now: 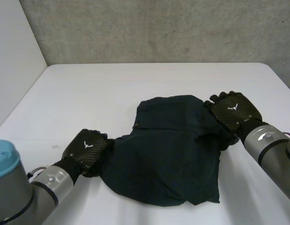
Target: Fold the shorts.
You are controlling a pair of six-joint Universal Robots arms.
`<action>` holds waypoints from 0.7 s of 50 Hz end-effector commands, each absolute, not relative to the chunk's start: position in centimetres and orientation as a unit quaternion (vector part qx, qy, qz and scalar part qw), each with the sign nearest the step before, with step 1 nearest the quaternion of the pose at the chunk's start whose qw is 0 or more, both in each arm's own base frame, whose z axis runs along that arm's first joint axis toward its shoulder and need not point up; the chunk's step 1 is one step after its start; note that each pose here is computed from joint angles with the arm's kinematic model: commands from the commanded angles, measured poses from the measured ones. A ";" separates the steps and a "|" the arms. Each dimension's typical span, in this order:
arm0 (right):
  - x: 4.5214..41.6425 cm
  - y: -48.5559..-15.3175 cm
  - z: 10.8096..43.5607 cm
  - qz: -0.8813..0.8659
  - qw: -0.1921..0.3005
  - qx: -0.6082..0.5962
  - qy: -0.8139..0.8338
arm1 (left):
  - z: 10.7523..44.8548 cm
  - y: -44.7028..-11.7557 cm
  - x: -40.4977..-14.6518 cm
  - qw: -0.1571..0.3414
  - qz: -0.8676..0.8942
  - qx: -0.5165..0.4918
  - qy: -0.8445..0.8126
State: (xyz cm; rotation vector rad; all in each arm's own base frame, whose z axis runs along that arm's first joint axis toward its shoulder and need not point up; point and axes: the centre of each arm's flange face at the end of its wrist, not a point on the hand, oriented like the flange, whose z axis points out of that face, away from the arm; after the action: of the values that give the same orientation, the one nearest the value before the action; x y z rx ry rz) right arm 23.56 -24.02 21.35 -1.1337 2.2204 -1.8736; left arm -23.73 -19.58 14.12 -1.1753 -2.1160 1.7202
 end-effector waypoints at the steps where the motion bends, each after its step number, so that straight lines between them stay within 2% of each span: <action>1: 23.5 -23.8 20.9 -0.598 0.011 -0.365 0.713 | 13.6 -23.1 -24.0 0.050 0.594 -0.370 -0.712; 8: 23.5 -23.7 20.9 -0.599 0.012 -0.364 0.713 | 14.6 -28.0 -21.9 -0.058 0.641 -0.282 -0.711; 15: 23.4 -23.6 20.9 -0.599 0.012 -0.364 0.713 | 17.4 -32.3 -18.3 -0.117 0.683 -0.213 -0.689; 16: 23.5 -23.5 20.9 -0.599 0.012 -0.364 0.713 | 18.8 -33.3 -17.5 -0.127 0.697 -0.200 -0.677; 19: 23.6 -23.4 20.9 -0.600 0.013 -0.366 0.711 | 21.1 -34.2 -17.0 -0.137 0.719 -0.187 -0.655; 23: 23.7 -23.2 20.8 -0.599 0.015 -0.368 0.711 | 23.6 -34.7 -17.9 -0.128 0.748 -0.185 -0.625; 26: 23.7 -23.1 20.6 -0.599 0.016 -0.369 0.711 | 24.0 -34.4 -18.6 -0.116 0.754 -0.193 -0.617; 31: 23.7 -23.0 20.4 -0.600 0.016 -0.369 0.710 | 21.5 -31.6 -22.2 -0.055 0.728 -0.263 -0.631; 35: 23.6 -23.1 20.2 -0.599 0.015 -0.369 0.711 | 18.8 -29.4 -23.2 -0.006 0.686 -0.315 -0.656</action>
State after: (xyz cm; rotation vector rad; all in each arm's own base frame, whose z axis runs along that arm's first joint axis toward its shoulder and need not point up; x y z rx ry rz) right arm 23.70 -23.07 20.43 -1.1485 2.2090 -1.8641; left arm -20.71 -32.83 22.57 -0.7791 -2.0697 2.4485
